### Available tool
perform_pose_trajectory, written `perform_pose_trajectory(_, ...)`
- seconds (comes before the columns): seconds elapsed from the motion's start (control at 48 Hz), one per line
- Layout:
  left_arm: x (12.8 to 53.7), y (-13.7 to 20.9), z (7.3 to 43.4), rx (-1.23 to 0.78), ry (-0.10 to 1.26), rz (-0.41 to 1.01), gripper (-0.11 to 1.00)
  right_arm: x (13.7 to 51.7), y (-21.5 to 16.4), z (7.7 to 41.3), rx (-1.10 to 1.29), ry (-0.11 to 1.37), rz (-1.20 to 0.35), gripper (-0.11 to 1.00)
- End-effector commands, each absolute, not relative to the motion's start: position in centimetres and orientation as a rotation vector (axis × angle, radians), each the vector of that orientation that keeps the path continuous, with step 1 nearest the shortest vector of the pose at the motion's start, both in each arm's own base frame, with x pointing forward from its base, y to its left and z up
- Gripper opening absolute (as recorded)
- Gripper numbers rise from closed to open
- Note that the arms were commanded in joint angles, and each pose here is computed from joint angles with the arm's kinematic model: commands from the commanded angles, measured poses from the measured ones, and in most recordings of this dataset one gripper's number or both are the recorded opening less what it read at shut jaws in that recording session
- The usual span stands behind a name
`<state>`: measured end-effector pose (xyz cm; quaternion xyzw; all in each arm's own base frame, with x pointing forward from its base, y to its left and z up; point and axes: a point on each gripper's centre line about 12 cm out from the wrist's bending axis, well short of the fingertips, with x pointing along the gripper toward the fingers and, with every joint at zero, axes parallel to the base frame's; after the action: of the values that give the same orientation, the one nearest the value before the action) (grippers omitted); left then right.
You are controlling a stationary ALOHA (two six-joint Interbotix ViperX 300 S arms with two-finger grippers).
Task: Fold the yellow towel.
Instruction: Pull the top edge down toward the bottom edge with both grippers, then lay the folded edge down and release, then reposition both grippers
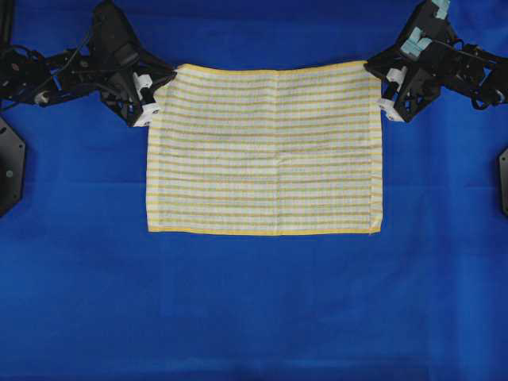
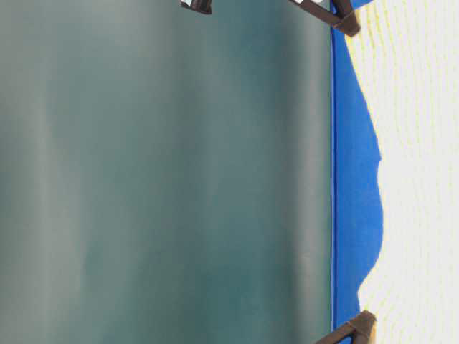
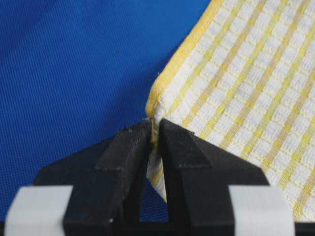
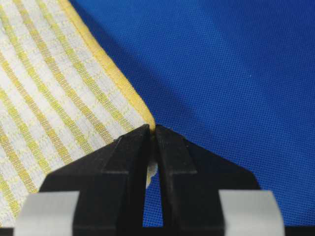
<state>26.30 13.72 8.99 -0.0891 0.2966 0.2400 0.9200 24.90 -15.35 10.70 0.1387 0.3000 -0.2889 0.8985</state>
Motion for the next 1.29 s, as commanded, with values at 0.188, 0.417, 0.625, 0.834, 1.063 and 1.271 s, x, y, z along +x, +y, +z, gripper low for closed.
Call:
perform_pose_trajectory(0.188, 26.9, 12.5, 11.3, -0.170, 0.552, 0.453, 0.06, 24.9, -14.6, 13.2, 0.269, 0.543, -0.578, 0.04)
perform_pose_trajectory(0.417, 27.1, 9.5, 13.5, -0.168, 0.497, 0.367, 0.06, 24.2, -12.1, 14.9, 0.271, 0.538, -0.513, 0.04)
perform_pose_trajectory(0.625, 26.8, 5.5, 15.6, -0.193, 0.437, 0.247, 0.06, 23.6, -8.8, 15.6, 0.295, 0.531, -0.418, 0.04)
perform_pose_trajectory(0.834, 25.8, 2.0, 15.6, -0.237, 0.438, 0.139, 0.06, 23.2, -5.3, 15.8, 0.332, 0.527, -0.311, 0.04)
perform_pose_trajectory(1.063, 25.9, -1.5, 15.4, -0.265, 0.462, 0.023, 0.06, 23.6, -2.9, 15.5, 0.356, 0.554, -0.226, 0.04)
perform_pose_trajectory(1.271, 25.8, -3.6, 15.3, -0.273, 0.478, -0.049, 0.06, 23.9, -1.1, 15.0, 0.359, 0.598, -0.166, 0.04)
